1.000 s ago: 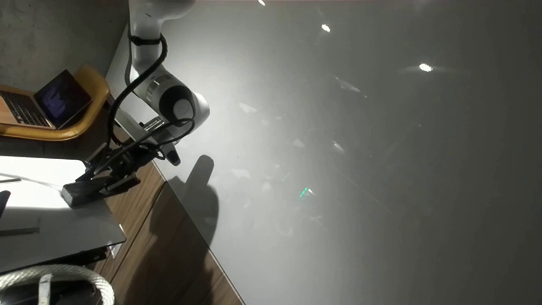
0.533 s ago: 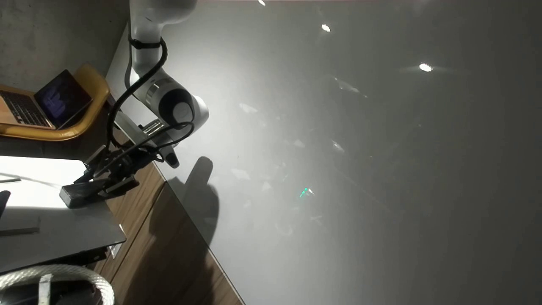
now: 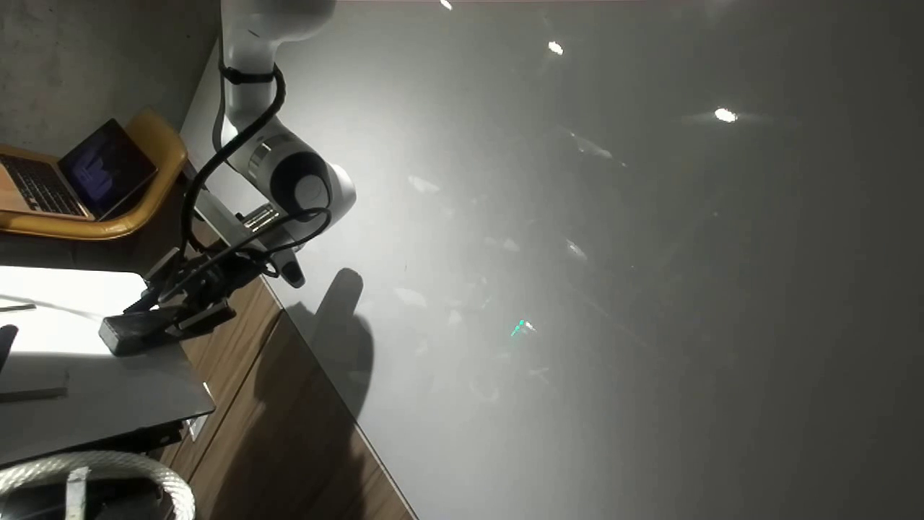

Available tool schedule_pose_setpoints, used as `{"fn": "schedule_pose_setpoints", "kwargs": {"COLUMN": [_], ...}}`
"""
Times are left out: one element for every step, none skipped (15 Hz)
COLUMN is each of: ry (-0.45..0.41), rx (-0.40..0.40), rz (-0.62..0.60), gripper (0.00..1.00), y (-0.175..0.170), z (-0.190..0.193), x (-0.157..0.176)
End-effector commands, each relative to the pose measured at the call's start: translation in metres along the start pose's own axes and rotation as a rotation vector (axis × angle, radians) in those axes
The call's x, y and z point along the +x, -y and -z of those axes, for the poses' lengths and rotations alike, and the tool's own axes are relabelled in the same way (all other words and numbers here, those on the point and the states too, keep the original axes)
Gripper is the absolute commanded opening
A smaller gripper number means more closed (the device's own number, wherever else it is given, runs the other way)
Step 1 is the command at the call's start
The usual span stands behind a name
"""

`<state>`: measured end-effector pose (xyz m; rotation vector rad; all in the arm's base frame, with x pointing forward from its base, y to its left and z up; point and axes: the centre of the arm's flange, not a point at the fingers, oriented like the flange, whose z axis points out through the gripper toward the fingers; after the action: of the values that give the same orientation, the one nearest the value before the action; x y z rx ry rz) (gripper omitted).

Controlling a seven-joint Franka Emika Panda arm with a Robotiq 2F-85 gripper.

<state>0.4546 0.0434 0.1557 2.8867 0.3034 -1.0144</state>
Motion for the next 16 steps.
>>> {"fn": "schedule_pose_setpoints", "kwargs": {"ry": [0.038,0.043,0.046,0.048,0.049,0.047,0.042,0.038,0.038,0.037,0.037,0.035,0.033,0.024,0.014,-0.006], "rx": [0.023,0.024,0.025,0.025,0.025,0.024,0.021,0.021,0.021,0.021,0.021,0.021,0.021,0.019,0.014,-0.013], "rz": [-0.01,-0.012,-0.013,-0.014,-0.016,-0.017,-0.019,-0.022,-0.021,-0.021,-0.021,-0.021,-0.02,-0.018,-0.017,-0.011], "gripper": [0.3,0.3,0.3,0.3,0.3,0.3,0.72,0.83,0.88,0.96,0.99,1.0,1.0,1.0,1.0,1.0], "y": [-0.006,-0.007,-0.008,-0.009,-0.01,-0.011,-0.012,-0.012,-0.013,-0.013,-0.013,-0.012,-0.011,-0.01,-0.008,-0.004], "z": [-0.006,-0.007,-0.008,-0.009,-0.009,-0.008,-0.007,-0.006,-0.006,-0.006,-0.005,-0.005,-0.004,-0.001,0.001,0.005], "x": [-0.003,-0.004,-0.004,-0.004,-0.005,-0.005,-0.006,-0.006,-0.007,-0.008,-0.009,-0.01,-0.011,-0.013,-0.016,-0.021]}}
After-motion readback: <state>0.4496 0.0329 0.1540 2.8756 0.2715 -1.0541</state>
